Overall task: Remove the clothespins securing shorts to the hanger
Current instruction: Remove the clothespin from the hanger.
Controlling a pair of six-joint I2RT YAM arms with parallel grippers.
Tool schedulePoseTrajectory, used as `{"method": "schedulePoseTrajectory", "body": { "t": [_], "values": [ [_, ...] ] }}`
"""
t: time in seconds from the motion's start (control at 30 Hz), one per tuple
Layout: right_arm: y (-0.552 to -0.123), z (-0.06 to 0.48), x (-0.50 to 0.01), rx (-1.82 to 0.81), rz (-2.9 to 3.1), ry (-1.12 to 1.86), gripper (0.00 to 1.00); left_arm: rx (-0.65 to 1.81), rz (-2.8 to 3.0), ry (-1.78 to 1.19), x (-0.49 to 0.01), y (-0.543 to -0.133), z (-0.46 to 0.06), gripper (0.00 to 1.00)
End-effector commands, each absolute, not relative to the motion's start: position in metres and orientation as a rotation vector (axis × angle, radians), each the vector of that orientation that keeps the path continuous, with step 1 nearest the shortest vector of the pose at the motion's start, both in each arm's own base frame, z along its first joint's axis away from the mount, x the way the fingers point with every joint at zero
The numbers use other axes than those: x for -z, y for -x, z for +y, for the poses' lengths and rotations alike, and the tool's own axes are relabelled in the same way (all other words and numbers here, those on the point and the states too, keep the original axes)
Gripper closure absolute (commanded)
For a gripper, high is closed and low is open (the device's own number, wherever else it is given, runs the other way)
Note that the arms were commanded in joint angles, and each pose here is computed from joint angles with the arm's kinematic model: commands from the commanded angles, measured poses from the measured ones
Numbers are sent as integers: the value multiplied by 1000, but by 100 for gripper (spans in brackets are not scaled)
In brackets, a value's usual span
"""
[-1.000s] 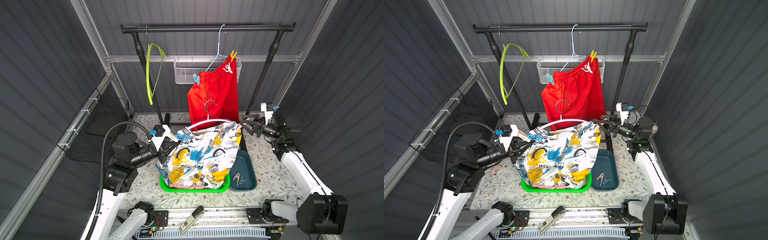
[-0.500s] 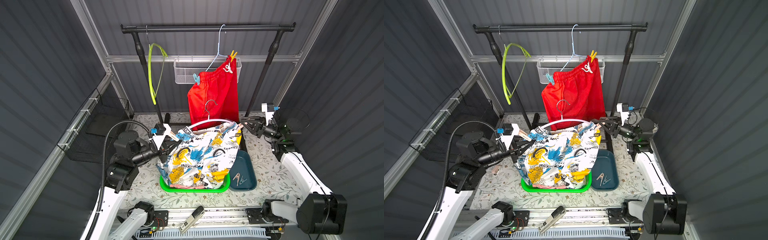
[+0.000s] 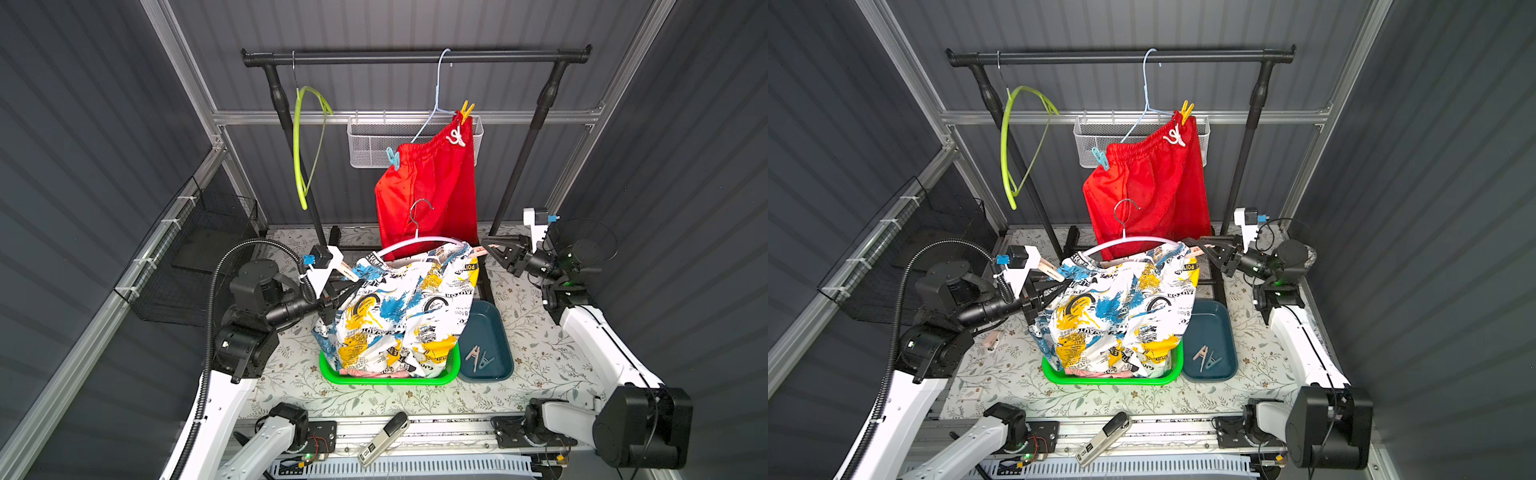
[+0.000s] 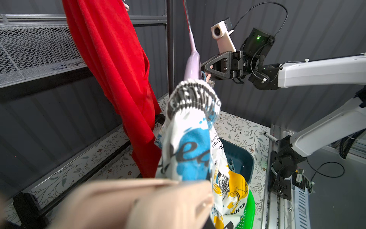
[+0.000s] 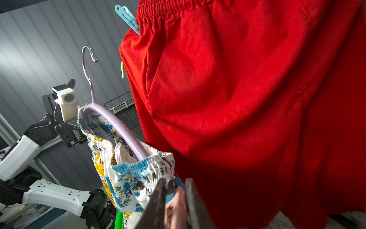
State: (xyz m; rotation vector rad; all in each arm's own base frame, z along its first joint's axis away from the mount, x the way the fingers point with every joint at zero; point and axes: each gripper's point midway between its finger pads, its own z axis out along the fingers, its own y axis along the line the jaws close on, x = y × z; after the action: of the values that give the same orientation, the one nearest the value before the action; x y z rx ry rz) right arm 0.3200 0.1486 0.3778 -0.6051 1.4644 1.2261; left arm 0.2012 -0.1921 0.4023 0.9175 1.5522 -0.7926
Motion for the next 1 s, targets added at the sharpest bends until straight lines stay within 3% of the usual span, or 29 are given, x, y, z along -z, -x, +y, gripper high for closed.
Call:
{"method": "schedulePoseTrajectory", "body": {
  "t": [0.0,0.1,0.27,0.5,0.67,0.8,0.97],
  "values": [
    [-315,153,-377,-1238,1446,638,49,824,1401,-936,-445,-190,-196,100],
    [-312,155,-377,-1235,1435,659,47,835,1423,-936,-444,-192,-197,100],
    [-311,155,-377,-1220,1424,658,65,846,1433,-934,-444,-193,-198,100],
    [-306,154,-384,-1200,1376,671,70,880,1448,-938,-442,-194,-201,100],
    [-305,152,-389,-1196,1358,679,70,894,1462,-944,-440,-195,-202,100],
    [-305,149,-393,-1190,1344,678,63,910,1472,-951,-437,-195,-204,100],
    [-306,145,-397,-1210,1323,677,63,919,1481,-954,-435,-195,-205,100]
  ]
}}
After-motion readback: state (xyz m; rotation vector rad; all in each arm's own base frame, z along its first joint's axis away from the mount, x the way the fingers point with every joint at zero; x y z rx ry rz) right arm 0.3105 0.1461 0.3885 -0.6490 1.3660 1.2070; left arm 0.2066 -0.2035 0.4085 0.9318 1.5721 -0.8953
